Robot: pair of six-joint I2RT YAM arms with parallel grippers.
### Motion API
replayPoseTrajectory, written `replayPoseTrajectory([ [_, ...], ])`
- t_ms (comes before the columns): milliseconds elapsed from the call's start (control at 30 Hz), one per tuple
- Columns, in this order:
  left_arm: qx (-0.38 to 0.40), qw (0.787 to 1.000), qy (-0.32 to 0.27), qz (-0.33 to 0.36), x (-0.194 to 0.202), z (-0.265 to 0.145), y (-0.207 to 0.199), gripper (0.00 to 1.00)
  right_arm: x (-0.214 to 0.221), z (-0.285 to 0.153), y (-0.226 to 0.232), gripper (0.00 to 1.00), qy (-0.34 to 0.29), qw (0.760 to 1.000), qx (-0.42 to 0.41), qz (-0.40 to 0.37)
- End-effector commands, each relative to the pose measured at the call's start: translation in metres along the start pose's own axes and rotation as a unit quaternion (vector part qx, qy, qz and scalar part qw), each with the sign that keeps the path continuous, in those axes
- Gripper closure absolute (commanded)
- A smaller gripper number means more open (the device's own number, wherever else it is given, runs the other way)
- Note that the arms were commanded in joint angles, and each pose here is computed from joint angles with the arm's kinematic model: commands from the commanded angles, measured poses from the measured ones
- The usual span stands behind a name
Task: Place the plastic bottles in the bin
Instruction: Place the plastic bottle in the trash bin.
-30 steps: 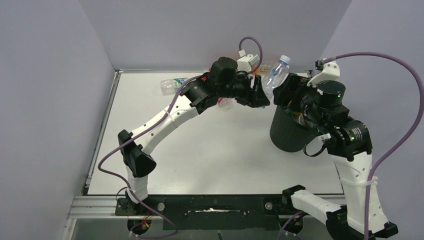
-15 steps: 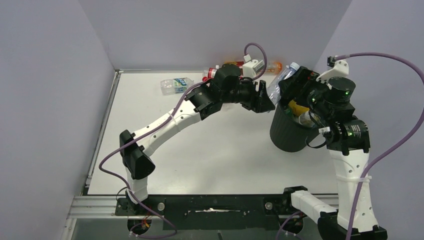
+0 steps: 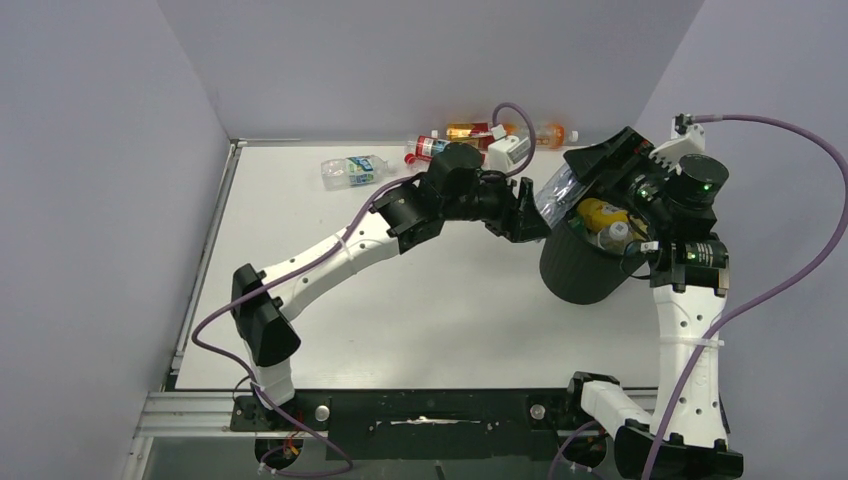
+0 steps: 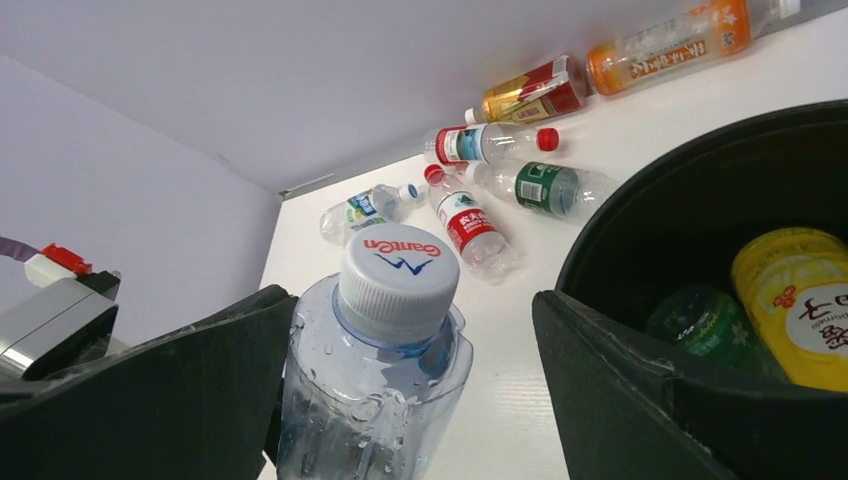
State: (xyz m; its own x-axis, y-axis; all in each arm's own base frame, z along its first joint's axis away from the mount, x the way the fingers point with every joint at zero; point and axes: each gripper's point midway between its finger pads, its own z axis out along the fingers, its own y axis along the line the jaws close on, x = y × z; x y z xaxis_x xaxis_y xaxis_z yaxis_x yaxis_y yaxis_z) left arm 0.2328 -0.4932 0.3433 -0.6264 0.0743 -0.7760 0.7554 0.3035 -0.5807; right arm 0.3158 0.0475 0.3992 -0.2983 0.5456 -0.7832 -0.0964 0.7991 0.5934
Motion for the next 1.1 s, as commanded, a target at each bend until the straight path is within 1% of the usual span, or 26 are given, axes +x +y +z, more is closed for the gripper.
replayPoseTrajectory([
  [0,0.052,0.996,-0.067,0.041,-0.043,-0.022,-0.039,0.58,-0.014,-0.008,0.025,0.14,-0.019,0.998,-0.063,-0.006],
  [200,0.04,0.996,-0.061,0.054,-0.049,-0.009,-0.029,0.56,-0.012,-0.01,0.025,0.2,-0.011,0.998,-0.069,-0.006],
  [367,0.031,0.996,-0.06,0.06,-0.056,0.004,-0.017,0.54,-0.014,-0.015,0.025,0.3,-0.011,0.998,-0.068,-0.014],
  [467,0.03,0.996,-0.06,0.062,-0.06,0.012,-0.011,0.52,-0.019,-0.016,0.021,0.37,-0.015,0.998,-0.051,-0.026],
  [500,0.027,0.996,-0.057,0.06,-0.06,0.015,-0.007,0.51,-0.021,-0.017,0.019,0.39,-0.017,0.998,-0.045,-0.03],
  [567,0.024,0.996,-0.055,0.061,-0.063,0.019,-0.002,0.47,-0.027,-0.018,0.015,0.41,-0.024,0.999,-0.029,-0.037],
  [700,0.012,0.997,-0.05,0.057,-0.066,0.02,0.01,0.34,-0.038,-0.021,0.002,0.42,-0.04,0.998,0.01,-0.052],
  [767,0.005,0.997,-0.05,0.053,-0.069,0.017,0.019,0.21,-0.044,-0.023,-0.004,0.43,-0.047,0.997,0.03,-0.059],
  [833,0.001,0.997,-0.054,0.051,-0.074,0.01,0.025,0.19,-0.048,-0.024,-0.013,0.43,-0.052,0.995,0.052,-0.064],
  [1000,-0.029,0.997,-0.058,0.048,-0.08,-0.01,0.048,0.17,-0.056,-0.028,-0.033,0.44,-0.065,0.99,0.102,-0.075],
  [1067,-0.05,0.996,-0.06,0.043,-0.081,-0.022,0.065,0.17,-0.057,-0.028,-0.04,0.43,-0.067,0.987,0.119,-0.081],
])
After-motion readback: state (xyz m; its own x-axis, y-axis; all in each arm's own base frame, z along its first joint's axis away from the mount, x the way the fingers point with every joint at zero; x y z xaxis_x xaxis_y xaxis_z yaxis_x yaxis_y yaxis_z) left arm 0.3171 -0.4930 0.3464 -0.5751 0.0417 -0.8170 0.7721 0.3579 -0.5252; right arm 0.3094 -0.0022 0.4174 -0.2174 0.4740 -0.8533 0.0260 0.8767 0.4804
